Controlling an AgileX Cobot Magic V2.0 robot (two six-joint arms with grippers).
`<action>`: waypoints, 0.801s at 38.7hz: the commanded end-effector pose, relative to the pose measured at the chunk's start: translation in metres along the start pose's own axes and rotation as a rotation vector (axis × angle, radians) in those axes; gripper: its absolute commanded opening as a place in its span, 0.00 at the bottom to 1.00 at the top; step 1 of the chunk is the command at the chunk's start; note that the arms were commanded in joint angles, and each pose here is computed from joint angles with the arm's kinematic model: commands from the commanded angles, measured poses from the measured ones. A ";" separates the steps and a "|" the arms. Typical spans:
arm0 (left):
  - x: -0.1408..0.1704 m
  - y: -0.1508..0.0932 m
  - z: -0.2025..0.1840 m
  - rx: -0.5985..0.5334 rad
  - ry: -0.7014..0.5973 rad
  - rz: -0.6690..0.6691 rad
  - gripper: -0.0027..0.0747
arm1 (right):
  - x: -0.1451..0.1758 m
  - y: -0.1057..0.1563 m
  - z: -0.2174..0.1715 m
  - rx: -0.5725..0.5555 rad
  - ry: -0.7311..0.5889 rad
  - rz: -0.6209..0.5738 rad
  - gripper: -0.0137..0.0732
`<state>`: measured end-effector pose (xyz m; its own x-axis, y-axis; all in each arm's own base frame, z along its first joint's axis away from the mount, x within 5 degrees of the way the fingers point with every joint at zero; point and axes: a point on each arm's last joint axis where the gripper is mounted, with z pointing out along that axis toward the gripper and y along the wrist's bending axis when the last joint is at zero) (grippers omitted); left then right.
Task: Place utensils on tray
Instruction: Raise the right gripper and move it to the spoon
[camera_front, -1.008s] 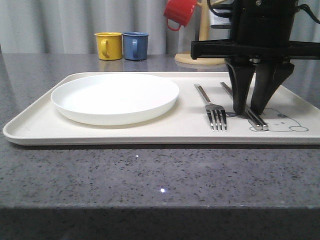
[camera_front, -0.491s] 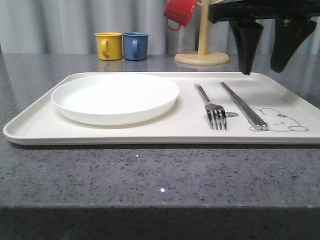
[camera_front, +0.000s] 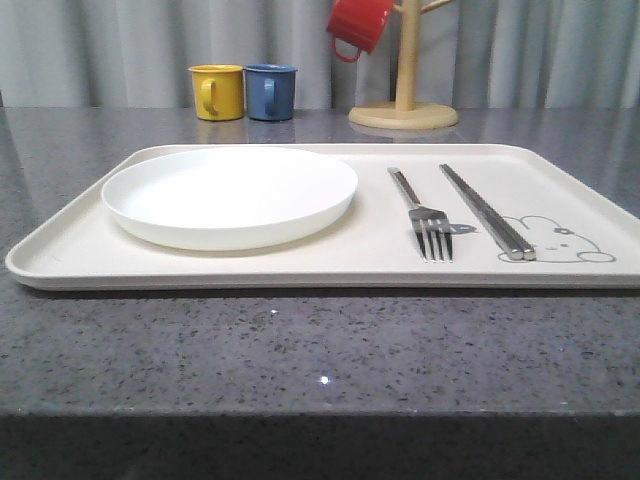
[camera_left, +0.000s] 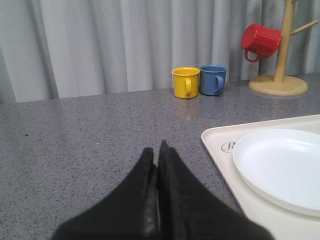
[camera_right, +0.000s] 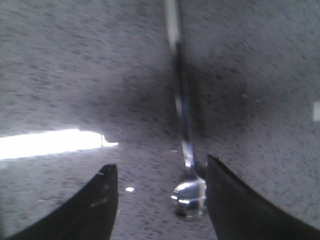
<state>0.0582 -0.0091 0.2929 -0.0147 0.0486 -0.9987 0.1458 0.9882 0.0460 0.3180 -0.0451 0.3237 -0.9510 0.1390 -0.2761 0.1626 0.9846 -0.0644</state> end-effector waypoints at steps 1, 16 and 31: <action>-0.016 0.001 -0.002 -0.011 -0.104 -0.021 0.01 | 0.007 -0.018 -0.010 0.007 0.016 0.026 0.64; -0.016 0.001 -0.002 -0.011 -0.104 -0.021 0.01 | -0.009 -0.025 0.041 0.001 0.095 0.004 0.64; -0.016 0.001 -0.002 -0.011 -0.104 -0.021 0.01 | -0.011 -0.024 0.056 -0.003 0.135 0.003 0.39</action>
<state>0.0582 -0.0091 0.2929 -0.0147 0.0486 -0.9987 0.1458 0.9882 0.0460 0.3425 -0.0743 0.2545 -0.9831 0.1637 -0.0820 0.1681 0.9845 -0.0497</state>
